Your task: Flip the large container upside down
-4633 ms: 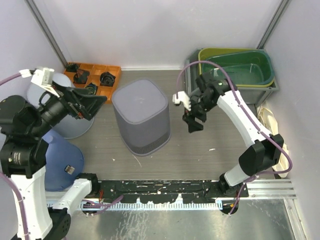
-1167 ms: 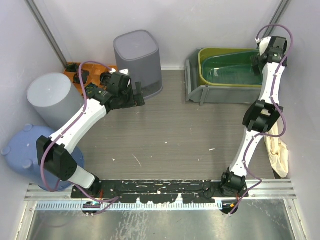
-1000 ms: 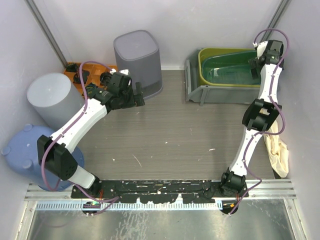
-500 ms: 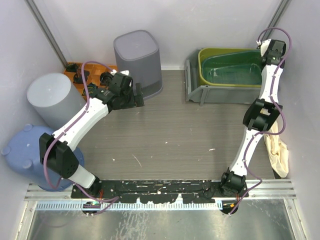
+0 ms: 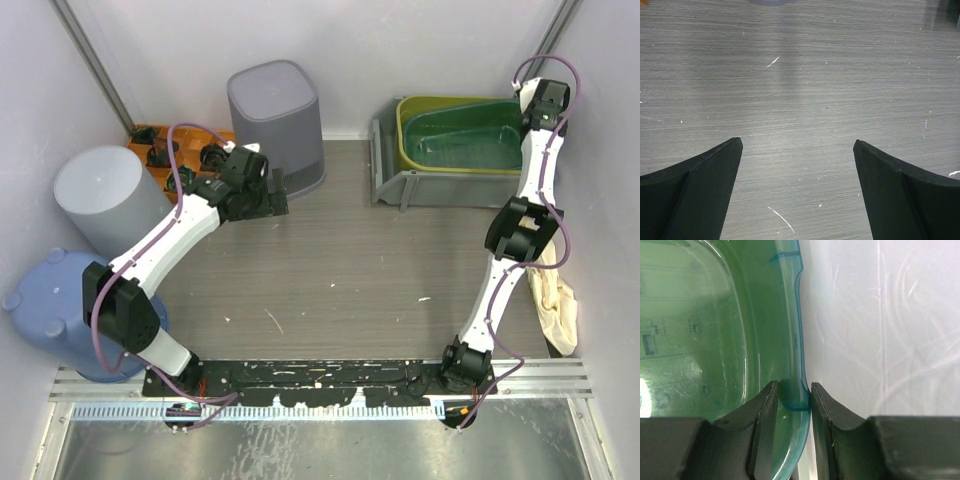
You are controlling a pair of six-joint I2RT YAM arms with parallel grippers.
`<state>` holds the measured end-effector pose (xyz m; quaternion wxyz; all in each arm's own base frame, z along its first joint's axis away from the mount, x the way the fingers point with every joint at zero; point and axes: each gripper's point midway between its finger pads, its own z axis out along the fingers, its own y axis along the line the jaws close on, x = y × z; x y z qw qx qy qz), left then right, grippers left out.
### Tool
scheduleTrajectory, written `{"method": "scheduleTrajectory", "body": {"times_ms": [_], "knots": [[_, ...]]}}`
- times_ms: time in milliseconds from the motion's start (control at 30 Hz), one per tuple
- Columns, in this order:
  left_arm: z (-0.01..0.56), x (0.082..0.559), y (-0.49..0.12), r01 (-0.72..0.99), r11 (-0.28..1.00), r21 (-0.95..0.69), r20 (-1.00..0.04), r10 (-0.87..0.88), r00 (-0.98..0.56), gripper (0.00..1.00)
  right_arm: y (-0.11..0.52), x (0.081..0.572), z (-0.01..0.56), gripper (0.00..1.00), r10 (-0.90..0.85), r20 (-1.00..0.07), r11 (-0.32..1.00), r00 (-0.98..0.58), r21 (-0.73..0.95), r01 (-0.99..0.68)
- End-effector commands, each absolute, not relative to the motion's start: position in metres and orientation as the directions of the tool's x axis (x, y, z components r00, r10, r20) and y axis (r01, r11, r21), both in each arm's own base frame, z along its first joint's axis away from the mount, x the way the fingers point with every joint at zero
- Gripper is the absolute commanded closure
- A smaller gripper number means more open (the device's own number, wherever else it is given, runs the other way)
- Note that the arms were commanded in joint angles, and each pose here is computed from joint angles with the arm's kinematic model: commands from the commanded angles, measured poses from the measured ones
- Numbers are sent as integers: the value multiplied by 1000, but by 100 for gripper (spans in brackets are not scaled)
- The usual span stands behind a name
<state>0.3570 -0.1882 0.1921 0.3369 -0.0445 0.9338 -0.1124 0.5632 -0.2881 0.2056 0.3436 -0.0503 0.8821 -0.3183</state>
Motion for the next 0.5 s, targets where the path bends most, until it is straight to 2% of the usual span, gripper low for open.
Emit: {"method": "scheduleTrajectory", "body": {"times_ms": [0,233,467], "knots": [[197,362,-185,-18,974,-224,-636,-160,-755,4,-266,563,237,100,-290,-661,849,-692,-511,133],[195,365,-191,-12,972,-236,-622,-161,-766,4,-178,529,415,100,-326,-878,899,-351,-403,171],[202,371,-194,-8,970,-245,-629,-165,-760,4,-88,493,515,100,-392,-914,901,-104,-405,156]]}}
